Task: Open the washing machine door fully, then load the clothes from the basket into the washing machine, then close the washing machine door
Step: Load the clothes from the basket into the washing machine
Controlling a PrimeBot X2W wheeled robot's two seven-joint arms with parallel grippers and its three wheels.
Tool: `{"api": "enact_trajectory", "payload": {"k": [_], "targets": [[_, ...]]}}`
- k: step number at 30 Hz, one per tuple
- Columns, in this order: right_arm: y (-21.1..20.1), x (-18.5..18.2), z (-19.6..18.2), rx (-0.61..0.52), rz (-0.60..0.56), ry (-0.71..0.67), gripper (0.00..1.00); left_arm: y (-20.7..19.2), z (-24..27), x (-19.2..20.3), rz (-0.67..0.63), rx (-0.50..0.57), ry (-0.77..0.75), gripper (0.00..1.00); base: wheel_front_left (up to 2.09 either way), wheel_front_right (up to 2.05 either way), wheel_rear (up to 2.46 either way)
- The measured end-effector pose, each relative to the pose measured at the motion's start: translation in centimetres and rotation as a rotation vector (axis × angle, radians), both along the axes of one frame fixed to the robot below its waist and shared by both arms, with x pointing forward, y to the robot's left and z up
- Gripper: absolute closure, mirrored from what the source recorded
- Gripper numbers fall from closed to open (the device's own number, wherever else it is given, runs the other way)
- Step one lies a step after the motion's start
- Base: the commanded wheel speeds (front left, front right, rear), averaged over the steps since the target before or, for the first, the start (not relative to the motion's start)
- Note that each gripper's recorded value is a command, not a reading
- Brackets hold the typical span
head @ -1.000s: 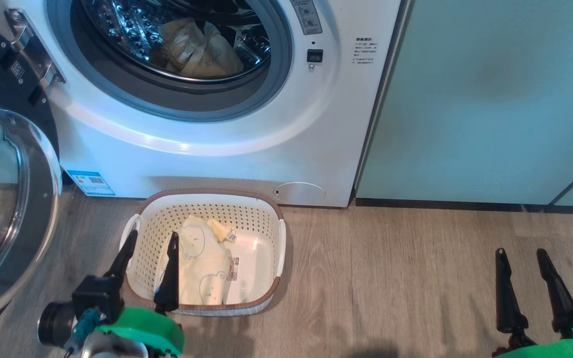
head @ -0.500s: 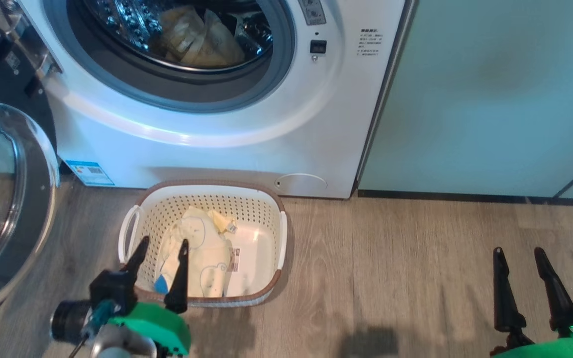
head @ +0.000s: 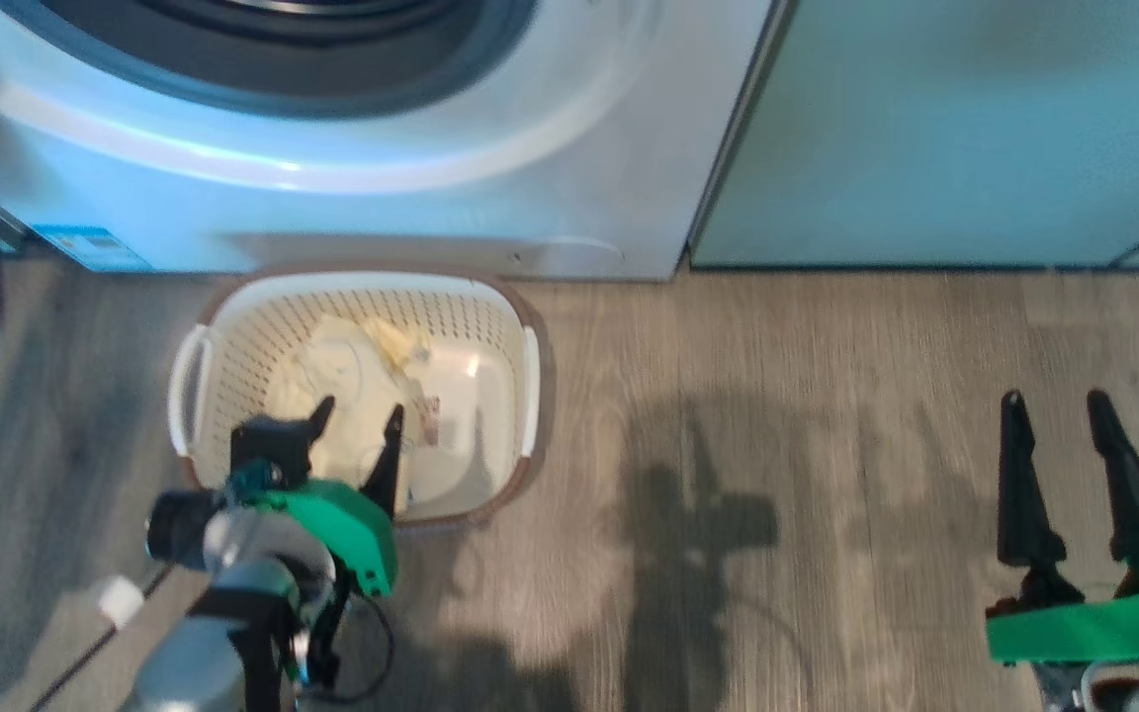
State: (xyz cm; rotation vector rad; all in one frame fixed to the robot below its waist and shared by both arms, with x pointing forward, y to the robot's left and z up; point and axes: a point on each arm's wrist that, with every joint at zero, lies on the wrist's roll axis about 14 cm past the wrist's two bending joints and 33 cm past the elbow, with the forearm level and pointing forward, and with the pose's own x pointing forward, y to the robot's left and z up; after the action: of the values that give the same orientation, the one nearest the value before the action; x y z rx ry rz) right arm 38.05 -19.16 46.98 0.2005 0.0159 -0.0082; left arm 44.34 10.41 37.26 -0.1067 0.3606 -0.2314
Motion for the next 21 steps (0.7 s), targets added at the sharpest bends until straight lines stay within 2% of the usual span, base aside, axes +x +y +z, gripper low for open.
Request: {"api": "enact_trajectory", "payload": {"k": [6, 12, 21], "targets": [[-0.8, 1.8, -1.7, 0.008, -0.023, 0.034, 0.00, -0.5, -6.0, 2.4, -0.033, 0.047, 0.143, 0.00, 0.00, 0.00, 0.00], [-1.2, 3.9, -3.9, 0.017, -0.031, 0.073, 0.00, -1.5, -11.2, 4.6, -0.054, 0.037, 0.266, 0.00, 0.00, 0.00, 0.00], [-1.8, 6.4, -8.6, 0.033, -0.045, 0.156, 0.00, -0.9, -18.7, 8.4, -0.033, 0.065, 0.371, 0.00, 0.00, 0.00, 0.00]]}}
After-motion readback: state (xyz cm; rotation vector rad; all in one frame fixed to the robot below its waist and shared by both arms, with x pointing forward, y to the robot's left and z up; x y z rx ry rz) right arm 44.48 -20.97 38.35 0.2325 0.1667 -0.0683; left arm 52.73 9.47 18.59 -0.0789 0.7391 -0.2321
